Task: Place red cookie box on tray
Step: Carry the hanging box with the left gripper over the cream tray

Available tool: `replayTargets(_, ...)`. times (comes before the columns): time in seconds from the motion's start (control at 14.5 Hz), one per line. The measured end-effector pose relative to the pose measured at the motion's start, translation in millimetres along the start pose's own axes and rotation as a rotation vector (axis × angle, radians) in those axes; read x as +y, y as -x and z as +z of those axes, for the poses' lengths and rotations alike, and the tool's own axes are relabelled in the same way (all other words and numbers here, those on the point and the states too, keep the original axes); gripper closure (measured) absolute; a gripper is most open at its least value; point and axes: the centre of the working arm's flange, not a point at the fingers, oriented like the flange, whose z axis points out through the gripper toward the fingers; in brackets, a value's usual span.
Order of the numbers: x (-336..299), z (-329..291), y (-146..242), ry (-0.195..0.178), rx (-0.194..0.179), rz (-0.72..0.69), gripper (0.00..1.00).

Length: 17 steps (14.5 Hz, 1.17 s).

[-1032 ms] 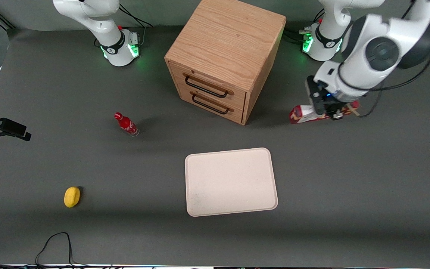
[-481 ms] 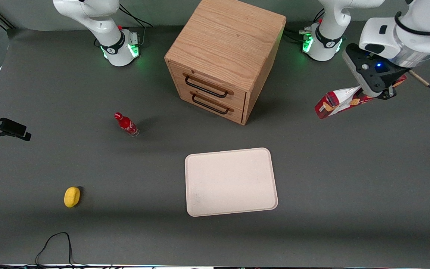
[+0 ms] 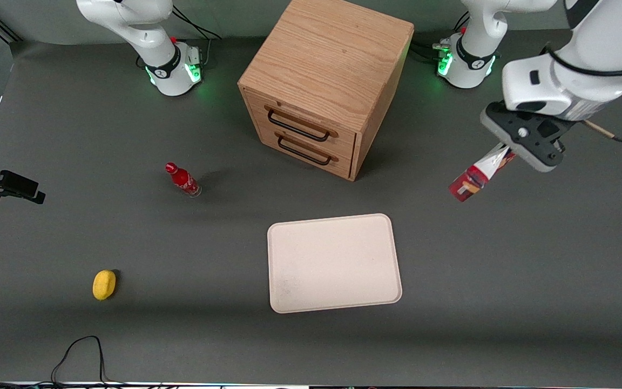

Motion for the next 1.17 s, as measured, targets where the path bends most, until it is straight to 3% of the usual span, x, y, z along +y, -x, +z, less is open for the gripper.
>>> replayTargets(0.48, 36, 49, -122, 0.070, 0.039, -0.459, 0.96)
replayTargets(0.76, 49, 117, -178, 0.001, 0.049, -0.592, 0.96)
replayTargets(1.17, 51, 223, -214, 0.013, 0.046, -0.730, 0.96)
